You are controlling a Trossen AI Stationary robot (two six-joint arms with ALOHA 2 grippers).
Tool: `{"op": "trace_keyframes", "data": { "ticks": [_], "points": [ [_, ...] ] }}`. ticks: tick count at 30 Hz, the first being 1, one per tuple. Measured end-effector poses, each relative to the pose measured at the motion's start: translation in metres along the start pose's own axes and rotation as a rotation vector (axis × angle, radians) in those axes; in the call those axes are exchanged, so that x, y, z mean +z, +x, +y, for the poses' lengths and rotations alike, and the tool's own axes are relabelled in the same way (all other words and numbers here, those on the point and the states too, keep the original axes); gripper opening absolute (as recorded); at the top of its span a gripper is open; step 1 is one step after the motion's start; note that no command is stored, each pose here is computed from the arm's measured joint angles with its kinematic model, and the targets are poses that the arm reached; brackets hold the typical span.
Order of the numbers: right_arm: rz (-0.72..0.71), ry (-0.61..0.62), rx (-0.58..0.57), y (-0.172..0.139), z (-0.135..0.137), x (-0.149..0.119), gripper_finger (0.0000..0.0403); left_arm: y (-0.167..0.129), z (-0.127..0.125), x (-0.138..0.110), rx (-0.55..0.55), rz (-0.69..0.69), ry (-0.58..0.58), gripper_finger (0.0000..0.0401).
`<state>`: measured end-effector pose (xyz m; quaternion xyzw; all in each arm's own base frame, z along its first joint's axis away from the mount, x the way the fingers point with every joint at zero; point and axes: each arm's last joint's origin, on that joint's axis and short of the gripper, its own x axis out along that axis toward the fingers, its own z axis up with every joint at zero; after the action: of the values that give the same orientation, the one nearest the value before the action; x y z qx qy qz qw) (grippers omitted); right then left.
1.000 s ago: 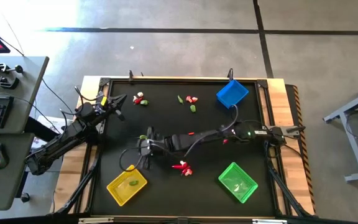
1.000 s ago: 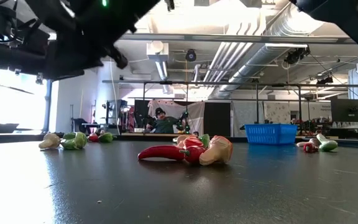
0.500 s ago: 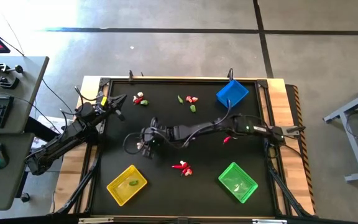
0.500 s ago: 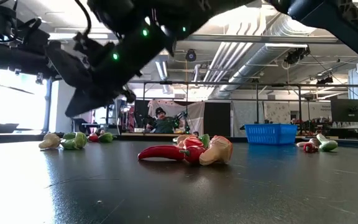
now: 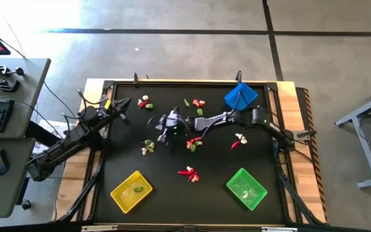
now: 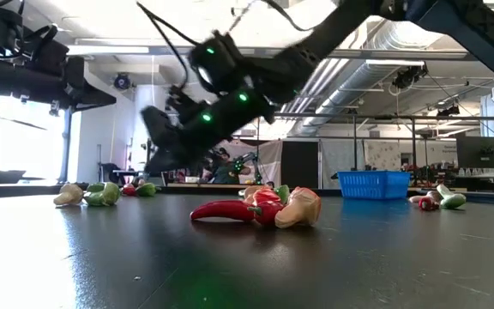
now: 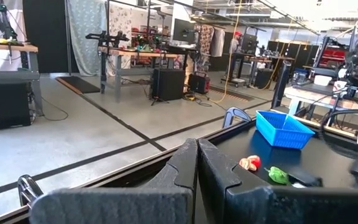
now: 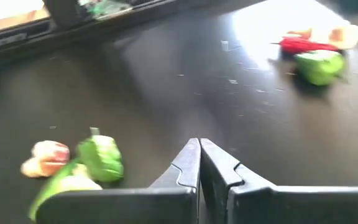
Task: Sort produce into baskets
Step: Put the green chili pepper into the yellow bin
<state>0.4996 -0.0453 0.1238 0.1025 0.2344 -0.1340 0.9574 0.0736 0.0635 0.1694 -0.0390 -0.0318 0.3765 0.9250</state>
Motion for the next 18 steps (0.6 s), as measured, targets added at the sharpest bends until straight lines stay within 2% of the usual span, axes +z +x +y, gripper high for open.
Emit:
{"op": "trace_keyframes", "data": {
  "ticks": [7, 13, 18],
  "points": [
    [0.025, 0.035, -0.067, -0.022, -0.047, -0.021, 0.0, 0.0, 0.0, 0.0, 0.0, 0.0, 0.0, 0.0],
    [0.076, 0.039, -0.098, -0.05, -0.077, -0.018, 0.0, 0.0, 0.0, 0.0, 0.0, 0.001, 0.0, 0.0],
    [0.052, 0.051, 0.024, -0.061, -0.094, 0.002, 0.0, 0.0, 0.0, 0.0, 0.0, 0.0, 0.0, 0.0]
  ]
}}
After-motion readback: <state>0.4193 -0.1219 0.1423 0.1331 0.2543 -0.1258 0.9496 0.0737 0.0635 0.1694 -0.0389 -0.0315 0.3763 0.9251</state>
